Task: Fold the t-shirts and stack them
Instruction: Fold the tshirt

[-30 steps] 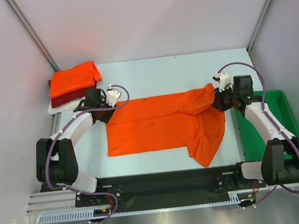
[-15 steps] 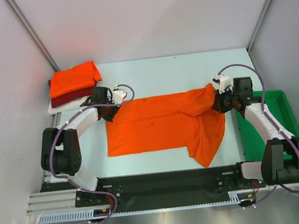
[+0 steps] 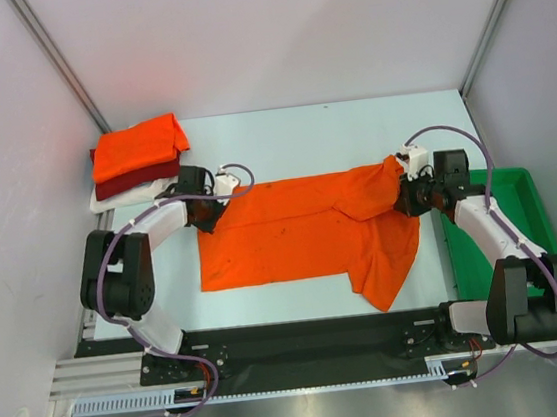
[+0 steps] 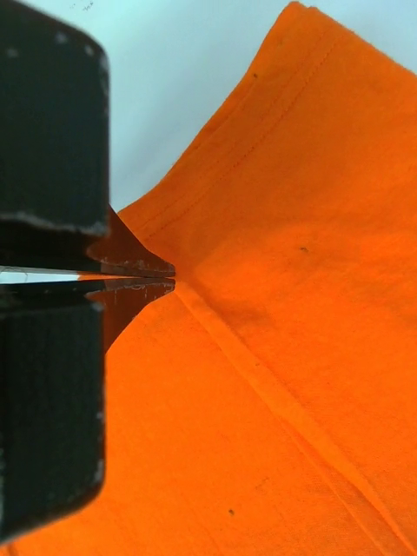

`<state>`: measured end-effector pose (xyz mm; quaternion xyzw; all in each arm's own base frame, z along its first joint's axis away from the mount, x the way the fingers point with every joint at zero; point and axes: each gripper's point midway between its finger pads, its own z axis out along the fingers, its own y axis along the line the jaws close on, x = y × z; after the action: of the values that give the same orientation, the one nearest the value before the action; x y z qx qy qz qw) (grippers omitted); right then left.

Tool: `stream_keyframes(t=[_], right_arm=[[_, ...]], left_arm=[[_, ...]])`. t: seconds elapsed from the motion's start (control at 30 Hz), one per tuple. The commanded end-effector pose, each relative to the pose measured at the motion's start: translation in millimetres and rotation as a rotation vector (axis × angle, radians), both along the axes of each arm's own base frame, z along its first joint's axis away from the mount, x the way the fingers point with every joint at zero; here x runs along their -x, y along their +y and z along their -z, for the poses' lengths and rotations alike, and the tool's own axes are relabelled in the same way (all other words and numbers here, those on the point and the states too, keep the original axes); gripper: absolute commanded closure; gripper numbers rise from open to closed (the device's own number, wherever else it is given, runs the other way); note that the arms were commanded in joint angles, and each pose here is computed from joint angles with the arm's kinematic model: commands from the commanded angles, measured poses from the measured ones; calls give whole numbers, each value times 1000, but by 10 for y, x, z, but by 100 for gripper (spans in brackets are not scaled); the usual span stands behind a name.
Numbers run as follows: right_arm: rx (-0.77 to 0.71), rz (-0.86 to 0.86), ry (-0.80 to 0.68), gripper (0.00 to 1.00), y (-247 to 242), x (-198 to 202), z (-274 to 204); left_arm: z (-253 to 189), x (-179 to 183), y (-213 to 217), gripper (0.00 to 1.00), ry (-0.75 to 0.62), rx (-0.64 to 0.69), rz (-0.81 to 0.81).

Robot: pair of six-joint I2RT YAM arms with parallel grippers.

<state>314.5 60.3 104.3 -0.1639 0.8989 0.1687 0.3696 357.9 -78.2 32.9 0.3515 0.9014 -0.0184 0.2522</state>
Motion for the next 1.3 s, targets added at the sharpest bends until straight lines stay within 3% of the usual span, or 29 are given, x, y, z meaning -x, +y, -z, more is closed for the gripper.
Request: stream_keyframes(t=[0.0,0.07,0.13,0.23,0.43,0.6,0.9,1.27], right_arm=[[-15,-3,-26,100,13,-14,-63],[-18,-24,-16,93,24,14,-66],[-18,-21,-4,67,-19,21,-221],[-22,93,-118,56,-292,-277,-642],[3,141,-141,54,-502,-880,-542],[5,128,-51,55,-544,-1153,-177],[6,127,-51,57,-619,-1692,-75],[-29,56,44,58,-413,-1805,352]], left_arm=[[-45,-52,-82,100,-23,39,-5],[-35,-45,-75,100,-15,33,-1],[-102,-79,-76,100,-32,32,1],[-274,-218,-96,100,-82,37,-1],[-319,-492,-140,97,-75,32,-1],[-269,-592,-170,97,-47,42,-17],[-106,-649,-131,99,-14,39,-49],[41,-864,105,99,-23,-66,-123]])
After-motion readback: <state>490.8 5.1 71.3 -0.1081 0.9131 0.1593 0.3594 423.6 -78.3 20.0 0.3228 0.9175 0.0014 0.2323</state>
